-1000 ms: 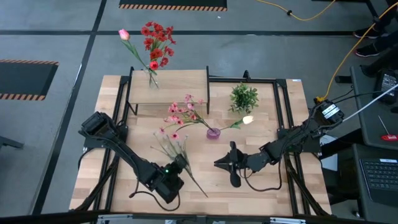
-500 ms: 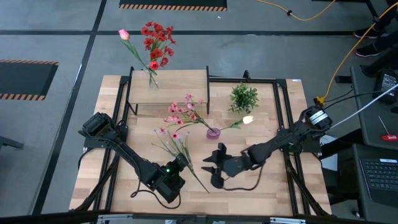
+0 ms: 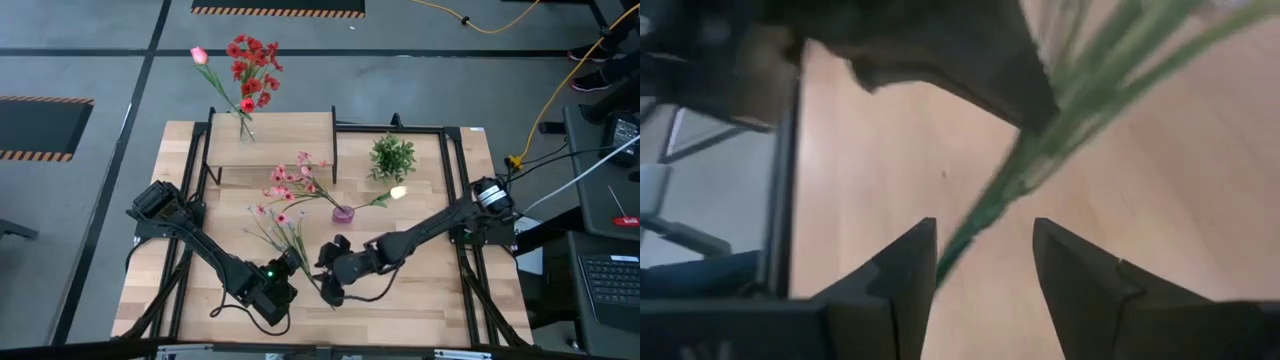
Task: Pick and place flowers into a vace then onto a shelf
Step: Put the white flowers into the violet vase
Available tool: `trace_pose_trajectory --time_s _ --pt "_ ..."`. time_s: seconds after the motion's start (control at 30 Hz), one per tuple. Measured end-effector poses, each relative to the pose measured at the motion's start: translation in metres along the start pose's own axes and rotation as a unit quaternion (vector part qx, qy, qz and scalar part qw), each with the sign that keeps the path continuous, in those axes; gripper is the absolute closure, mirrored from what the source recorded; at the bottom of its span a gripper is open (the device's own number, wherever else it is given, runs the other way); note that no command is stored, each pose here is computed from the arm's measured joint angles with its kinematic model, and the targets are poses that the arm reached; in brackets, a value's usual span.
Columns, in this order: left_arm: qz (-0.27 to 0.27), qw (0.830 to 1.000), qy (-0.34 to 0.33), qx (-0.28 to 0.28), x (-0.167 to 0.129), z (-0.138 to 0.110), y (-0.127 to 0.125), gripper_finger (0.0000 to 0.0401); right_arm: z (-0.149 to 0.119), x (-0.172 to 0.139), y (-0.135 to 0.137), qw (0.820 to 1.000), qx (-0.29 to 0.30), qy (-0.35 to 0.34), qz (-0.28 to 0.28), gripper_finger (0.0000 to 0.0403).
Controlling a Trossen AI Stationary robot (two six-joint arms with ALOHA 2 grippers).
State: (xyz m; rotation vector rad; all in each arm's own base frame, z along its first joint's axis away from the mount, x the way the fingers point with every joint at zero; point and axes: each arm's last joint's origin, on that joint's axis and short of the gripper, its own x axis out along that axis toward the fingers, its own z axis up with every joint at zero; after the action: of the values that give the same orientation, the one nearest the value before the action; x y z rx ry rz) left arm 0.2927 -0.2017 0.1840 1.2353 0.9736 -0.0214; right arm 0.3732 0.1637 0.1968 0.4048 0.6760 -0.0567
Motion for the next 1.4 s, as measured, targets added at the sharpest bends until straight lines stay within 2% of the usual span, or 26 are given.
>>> trace_pose_trajectory --time_s 0.33,0.63,1.4 --pt "0.001 1.000 0.000 0.001 0.000 0.000 0.000 0.0398 -0.005 0.016 -0.010 0.999 0.017 0.022 -0.014 0.0233" --pt "0.000 1.000 0.009 0.002 0.006 -0.003 0.005 0.0398 -0.001 0.016 -0.006 1.000 0.001 0.001 0.005 0.0233" --pt "0.014 1.000 0.012 0.013 0.013 -0.003 0.012 0.0398 0.001 0.017 -0.011 1.000 0.001 0.003 -0.001 0.0233"
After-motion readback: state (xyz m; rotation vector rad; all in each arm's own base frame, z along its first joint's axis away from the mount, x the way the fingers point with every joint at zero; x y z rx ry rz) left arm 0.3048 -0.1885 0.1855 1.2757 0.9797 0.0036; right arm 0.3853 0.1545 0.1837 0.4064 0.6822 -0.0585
